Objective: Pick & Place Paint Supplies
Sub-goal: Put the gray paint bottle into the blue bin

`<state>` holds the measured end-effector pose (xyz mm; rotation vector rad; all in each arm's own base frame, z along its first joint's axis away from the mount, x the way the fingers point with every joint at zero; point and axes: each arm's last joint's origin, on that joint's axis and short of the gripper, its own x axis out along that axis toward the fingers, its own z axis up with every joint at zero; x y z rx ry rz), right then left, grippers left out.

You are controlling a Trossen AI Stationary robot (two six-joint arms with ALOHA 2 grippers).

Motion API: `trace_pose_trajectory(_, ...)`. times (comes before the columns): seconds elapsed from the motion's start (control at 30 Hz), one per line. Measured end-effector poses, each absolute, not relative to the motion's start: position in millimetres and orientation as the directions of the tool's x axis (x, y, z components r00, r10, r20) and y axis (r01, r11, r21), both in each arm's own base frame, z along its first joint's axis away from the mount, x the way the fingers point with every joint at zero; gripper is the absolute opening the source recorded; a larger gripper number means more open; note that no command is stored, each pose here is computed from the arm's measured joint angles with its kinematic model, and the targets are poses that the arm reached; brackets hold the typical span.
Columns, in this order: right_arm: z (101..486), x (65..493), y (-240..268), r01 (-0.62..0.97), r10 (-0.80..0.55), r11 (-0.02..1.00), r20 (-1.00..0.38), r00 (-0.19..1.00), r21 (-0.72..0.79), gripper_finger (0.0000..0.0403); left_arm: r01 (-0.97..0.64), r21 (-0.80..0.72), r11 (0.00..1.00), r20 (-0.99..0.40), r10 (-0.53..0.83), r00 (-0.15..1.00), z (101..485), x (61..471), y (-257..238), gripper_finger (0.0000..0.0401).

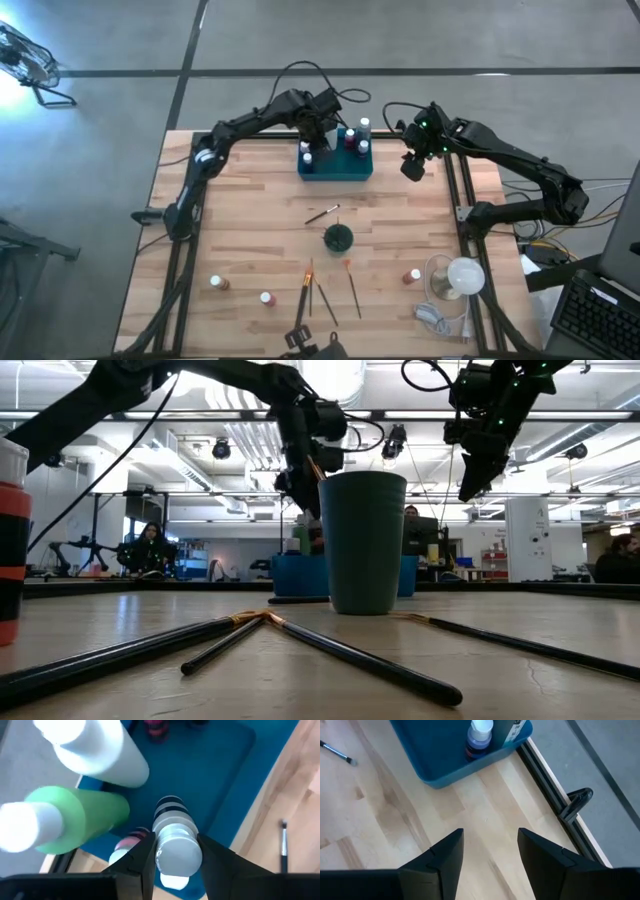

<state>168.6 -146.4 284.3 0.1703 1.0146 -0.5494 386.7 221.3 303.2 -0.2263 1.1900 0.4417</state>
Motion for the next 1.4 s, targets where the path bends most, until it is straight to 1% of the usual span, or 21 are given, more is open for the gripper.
trace_pose_trajectory(0.07, 284, 169, -146, 0.51, -0.356, 0.852, -0.842, 0.406, -0.114, 0.0182, -0.445, 0.059, 0.893, -0.937, 0.204, 0.285, 298, 386, 221, 0.0122)
trace_pose_trajectory(0.17, 284, 169, -146, 0.51, -0.356, 0.853, -0.842, 0.407, -0.114, 0.0174, -0.446, 0.059, 0.893, -0.931, 0.211, 0.299, 294, 389, 223, 0.0122)
trace_pose_trajectory(0.4, 284, 169, -146, 0.51, -0.356, 0.853, -0.841, 0.407, -0.114, 0.0157, -0.456, 0.06, 0.888, -0.933, 0.212, 0.29, 285, 388, 227, 0.0122)
trace_pose_trajectory(0.57, 284, 169, -146, 0.508, -0.355, 0.854, -0.841, 0.407, -0.114, 0.0151, -0.467, 0.063, 0.882, -0.945, 0.203, 0.257, 272, 387, 227, 0.0122)
trace_pose_trajectory(0.63, 284, 169, -146, 0.508, -0.356, 0.854, -0.841, 0.408, -0.115, 0.0151, -0.484, 0.063, 0.873, -0.94, 0.214, 0.264, 270, 388, 228, 0.0122)
trace_pose_trajectory(0.8, 284, 169, -146, 0.508, -0.356, 0.854, -0.841, 0.408, -0.115, 0.0163, -0.517, 0.052, 0.855, -0.937, 0.221, 0.271, 268, 389, 229, 0.0122)
trace_pose_trajectory(1.07, 283, 169, -146, 0.509, -0.354, 0.854, -0.842, 0.407, -0.113, 0.0186, -0.518, 0.051, 0.854, -0.938, 0.219, 0.27, 268, 389, 229, 0.0122)
trace_pose_trajectory(1.4, 282, 169, -146, 0.506, -0.353, 0.855, -0.843, 0.405, -0.114, 0.0199, -0.513, 0.052, 0.857, -0.944, 0.21, 0.255, 264, 388, 228, 0.0122)
